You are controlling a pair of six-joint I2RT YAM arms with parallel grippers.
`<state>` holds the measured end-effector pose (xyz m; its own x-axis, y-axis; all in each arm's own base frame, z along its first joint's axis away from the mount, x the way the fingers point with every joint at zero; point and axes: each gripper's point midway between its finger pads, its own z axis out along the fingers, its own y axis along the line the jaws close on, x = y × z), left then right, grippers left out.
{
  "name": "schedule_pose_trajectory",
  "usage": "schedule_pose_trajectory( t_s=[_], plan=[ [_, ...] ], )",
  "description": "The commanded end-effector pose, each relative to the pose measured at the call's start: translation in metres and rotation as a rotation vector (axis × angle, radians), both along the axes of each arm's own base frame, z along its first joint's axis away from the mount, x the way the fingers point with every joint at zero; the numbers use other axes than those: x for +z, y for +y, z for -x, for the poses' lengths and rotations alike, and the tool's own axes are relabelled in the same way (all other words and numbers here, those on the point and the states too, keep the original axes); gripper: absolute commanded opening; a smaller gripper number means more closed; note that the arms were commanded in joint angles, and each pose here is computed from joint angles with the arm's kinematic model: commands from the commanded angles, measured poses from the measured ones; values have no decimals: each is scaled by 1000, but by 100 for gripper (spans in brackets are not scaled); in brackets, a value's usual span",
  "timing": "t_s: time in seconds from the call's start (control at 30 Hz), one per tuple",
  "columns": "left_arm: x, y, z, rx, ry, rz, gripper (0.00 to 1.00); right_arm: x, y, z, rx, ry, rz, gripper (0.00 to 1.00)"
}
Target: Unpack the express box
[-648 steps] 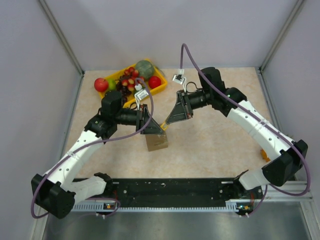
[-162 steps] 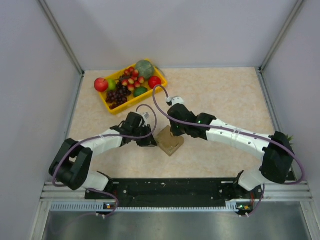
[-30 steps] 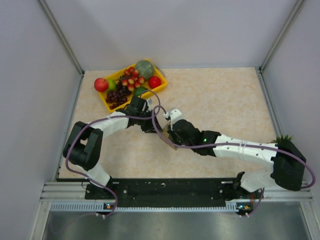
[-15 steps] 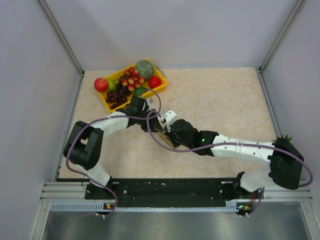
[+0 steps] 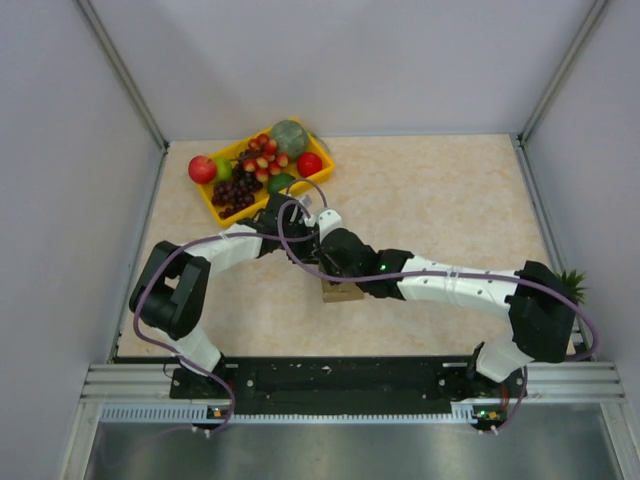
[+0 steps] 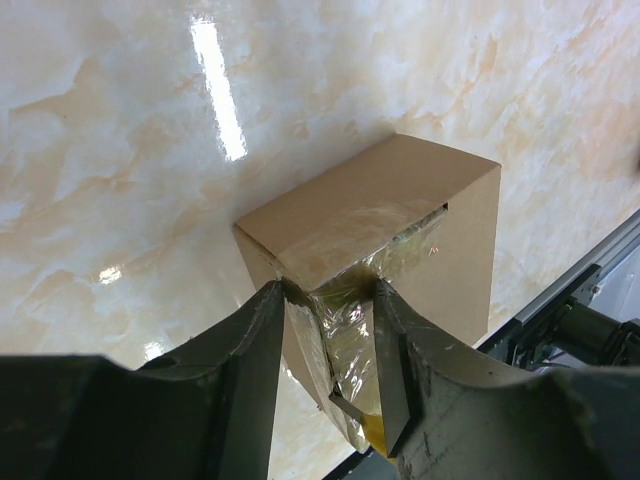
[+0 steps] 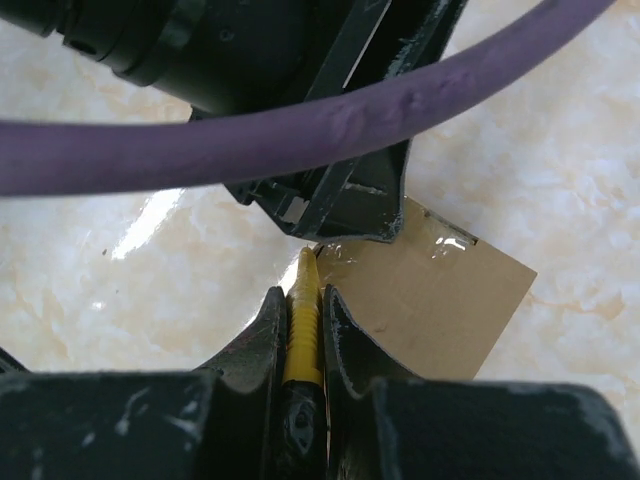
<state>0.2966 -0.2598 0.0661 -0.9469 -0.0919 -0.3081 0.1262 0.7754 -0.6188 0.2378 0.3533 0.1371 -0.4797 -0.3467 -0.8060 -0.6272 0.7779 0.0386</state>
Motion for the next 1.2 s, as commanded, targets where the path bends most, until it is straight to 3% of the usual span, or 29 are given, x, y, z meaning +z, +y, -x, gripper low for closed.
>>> schedule_pose_trajectory(
  t_s=[0.0,0.6,1.17],
  plan=[
    [-24,3,11,17,50,-85,42,-1,-13,-9,-159,19,21,0],
    [-49,46,21,192,183,-335,37,1,-34,-4,-309,71,-24,0],
    [-49,48,36,355,331,-318,33,1,-53,-1,-411,102,8,0]
  ],
)
